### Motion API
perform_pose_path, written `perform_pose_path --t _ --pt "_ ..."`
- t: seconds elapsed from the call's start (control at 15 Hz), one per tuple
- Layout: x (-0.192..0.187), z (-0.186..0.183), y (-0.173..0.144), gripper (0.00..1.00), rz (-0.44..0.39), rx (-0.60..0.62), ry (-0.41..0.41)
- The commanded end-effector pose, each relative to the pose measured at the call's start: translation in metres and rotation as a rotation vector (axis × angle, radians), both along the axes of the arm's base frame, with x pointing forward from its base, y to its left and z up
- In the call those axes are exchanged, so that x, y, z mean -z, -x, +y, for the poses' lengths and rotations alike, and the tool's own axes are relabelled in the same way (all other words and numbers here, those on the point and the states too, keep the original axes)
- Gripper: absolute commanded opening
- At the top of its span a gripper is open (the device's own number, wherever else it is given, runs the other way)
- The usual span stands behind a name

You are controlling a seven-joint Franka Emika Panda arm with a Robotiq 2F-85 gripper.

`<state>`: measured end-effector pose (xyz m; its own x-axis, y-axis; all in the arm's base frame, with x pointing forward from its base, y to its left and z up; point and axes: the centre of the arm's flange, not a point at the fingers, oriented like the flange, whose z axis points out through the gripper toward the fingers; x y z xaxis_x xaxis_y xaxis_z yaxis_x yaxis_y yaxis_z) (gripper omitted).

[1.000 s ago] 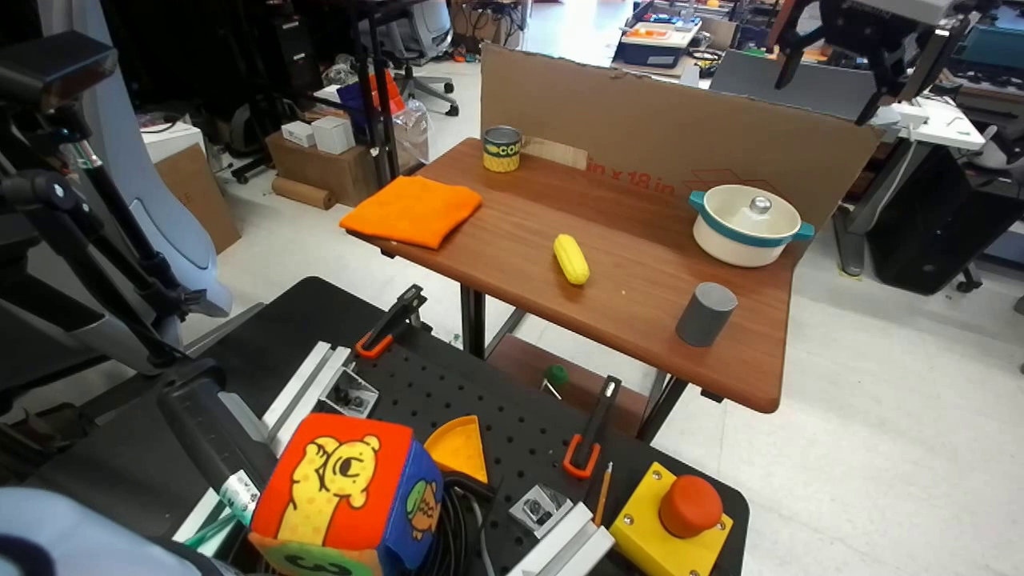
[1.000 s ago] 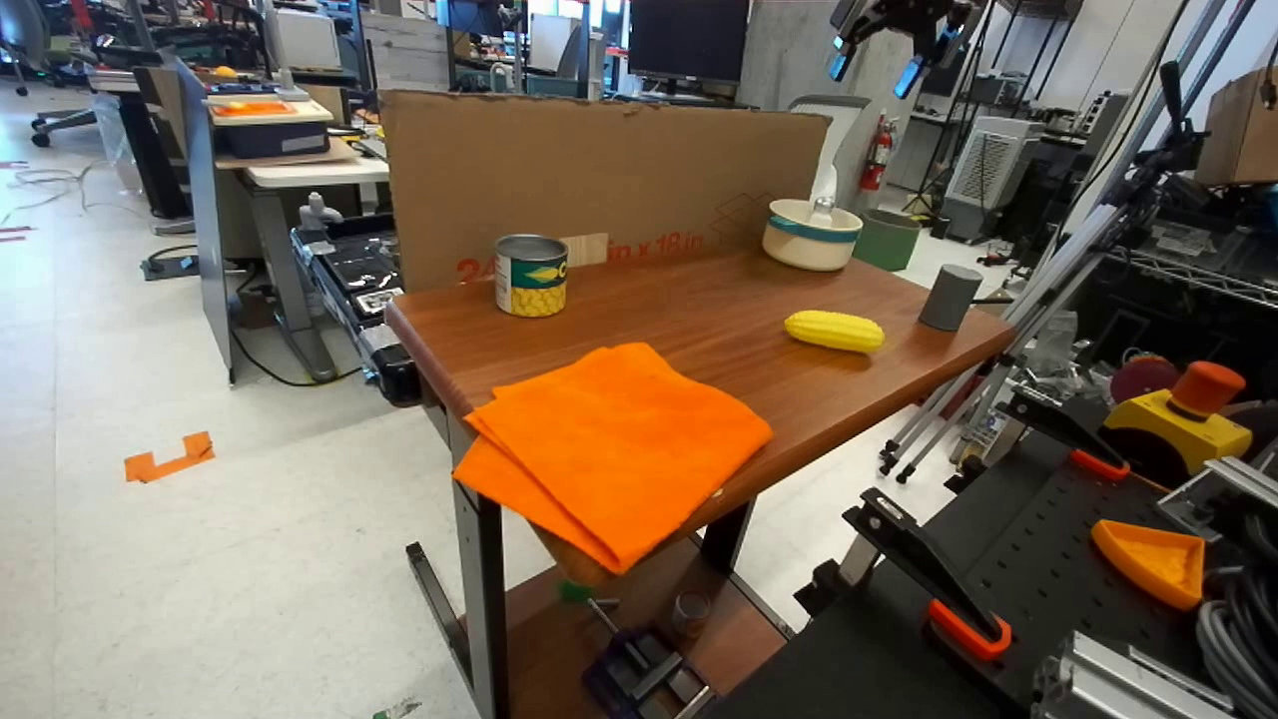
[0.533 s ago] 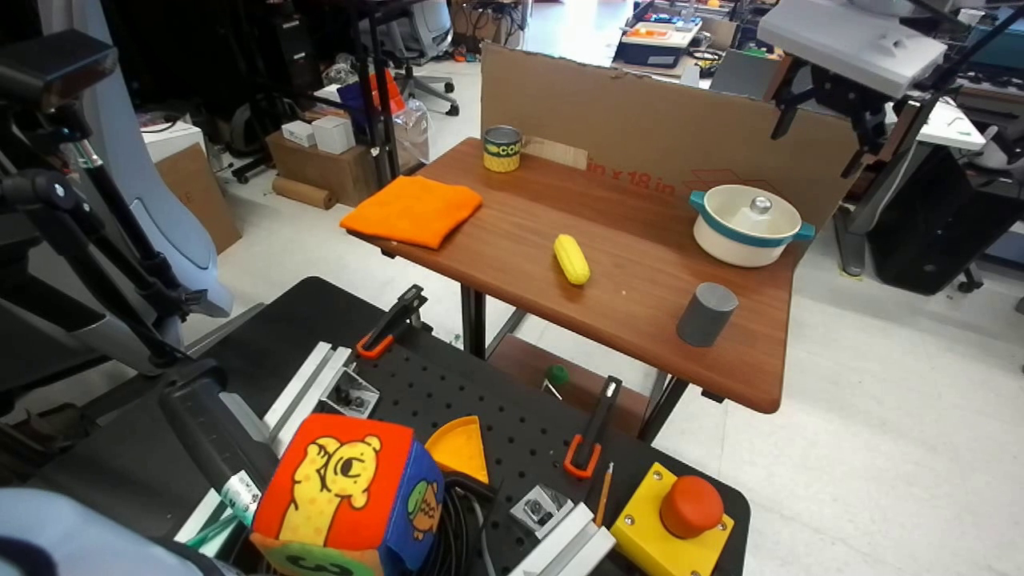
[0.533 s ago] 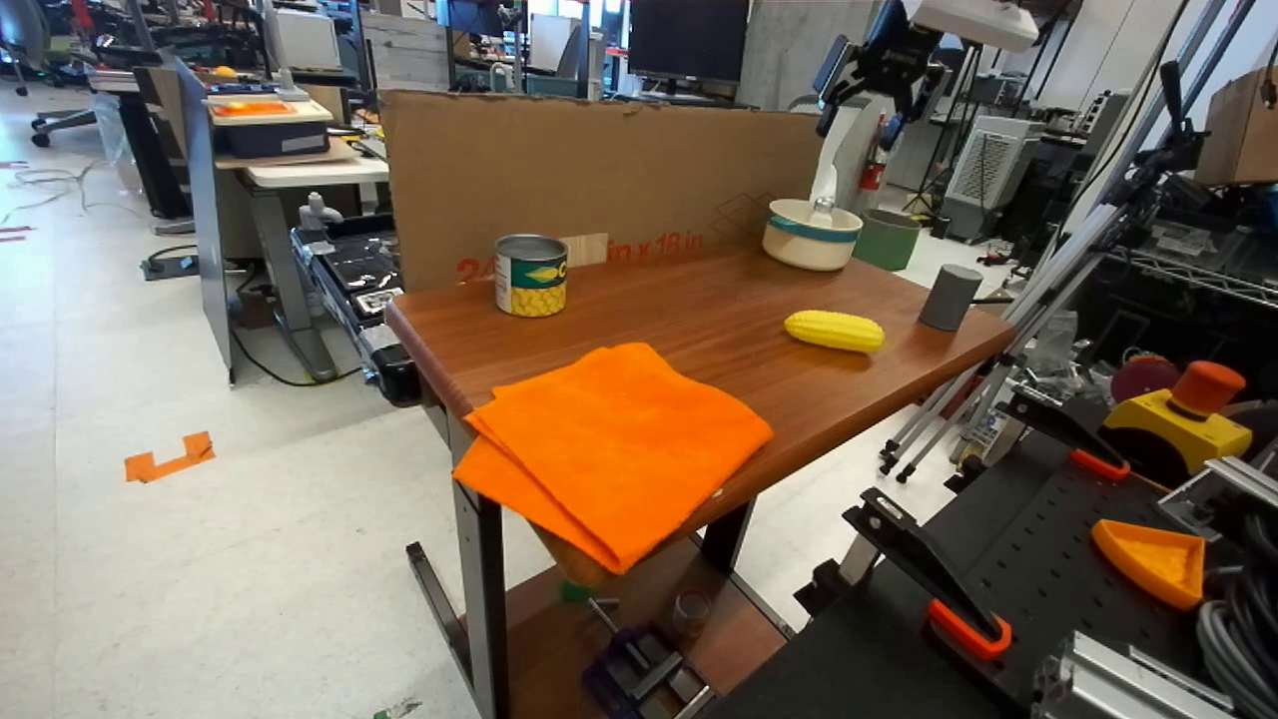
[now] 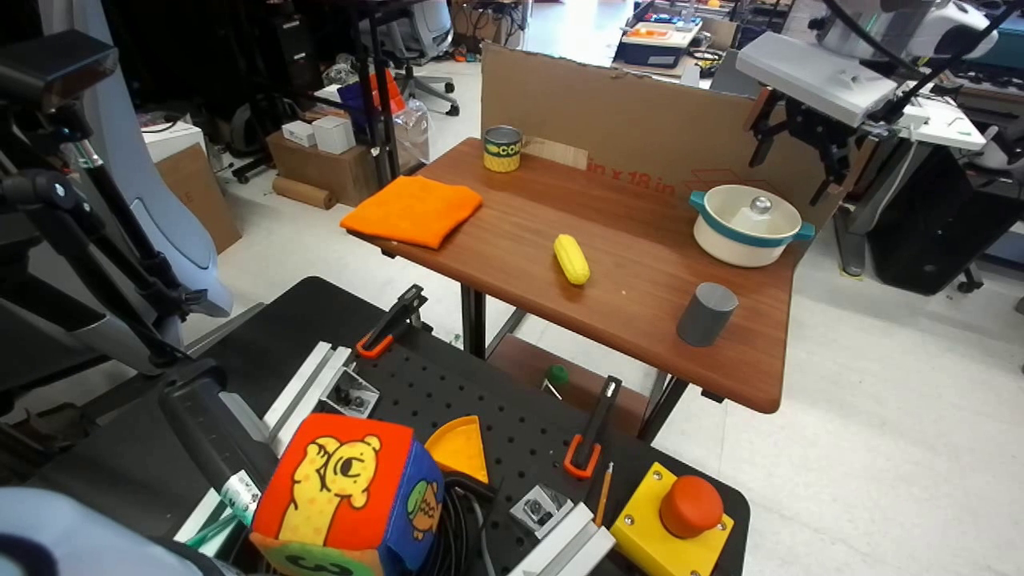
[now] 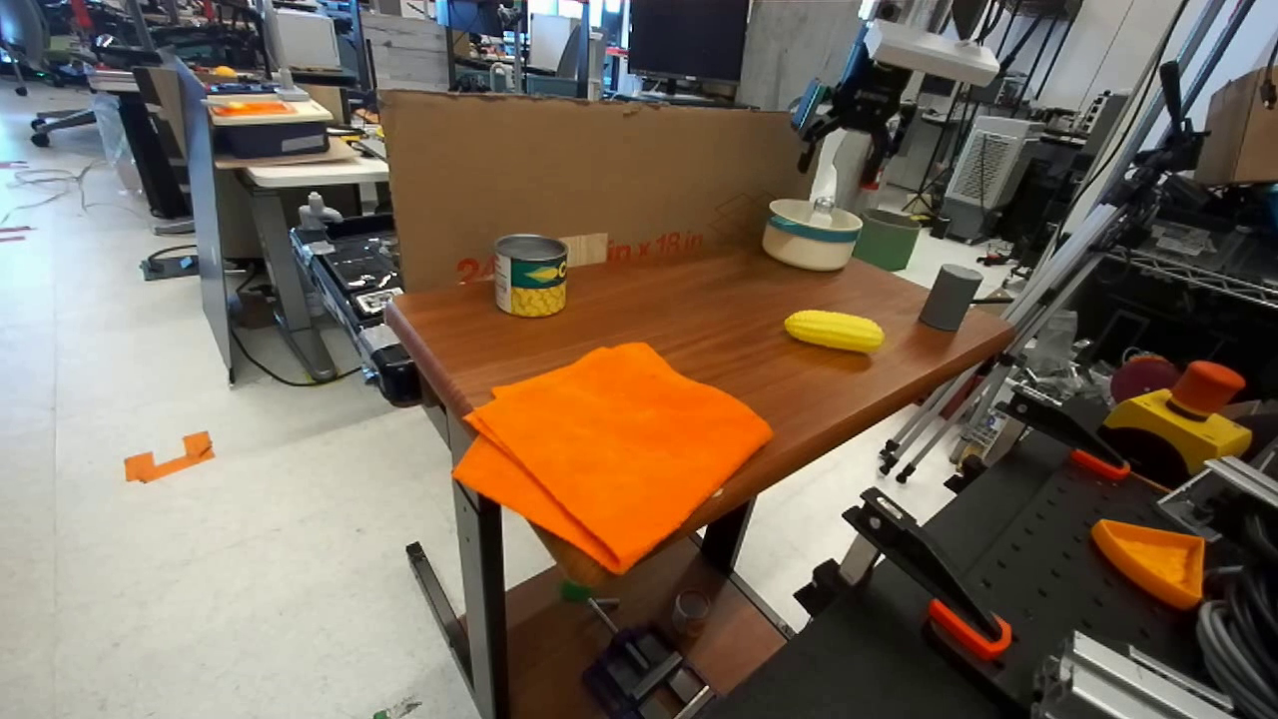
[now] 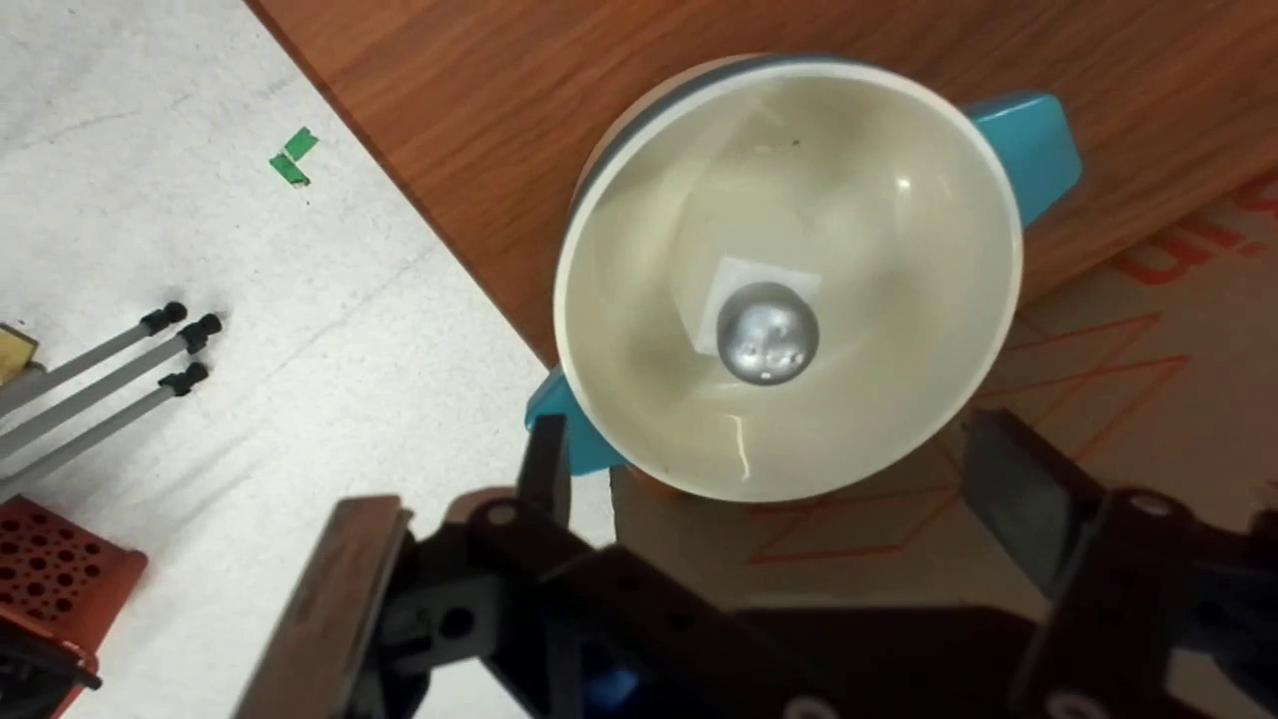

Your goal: Pick up the white salt cellar from the bowl and put it on the table.

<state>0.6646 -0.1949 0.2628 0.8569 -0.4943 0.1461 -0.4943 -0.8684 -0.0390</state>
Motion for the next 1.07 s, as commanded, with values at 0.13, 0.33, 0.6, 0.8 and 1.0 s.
perform_pose_path --t 0.13,0.33,0.6,0.8,1.0 --pt "0.021 0.008 -0.019 1.00 0.071 0.019 0.021" --pt "0.034 0.016 -0.018 1.00 0.107 0.012 0.031" --pt "0.044 0.024 -0.017 0.60 0.129 -0.010 0.051" --pt "0.045 0.026 -0.018 0.38 0.125 -0.020 0.068" --pt "0.035 0.032 -0.012 0.19 0.109 -0.047 0.070"
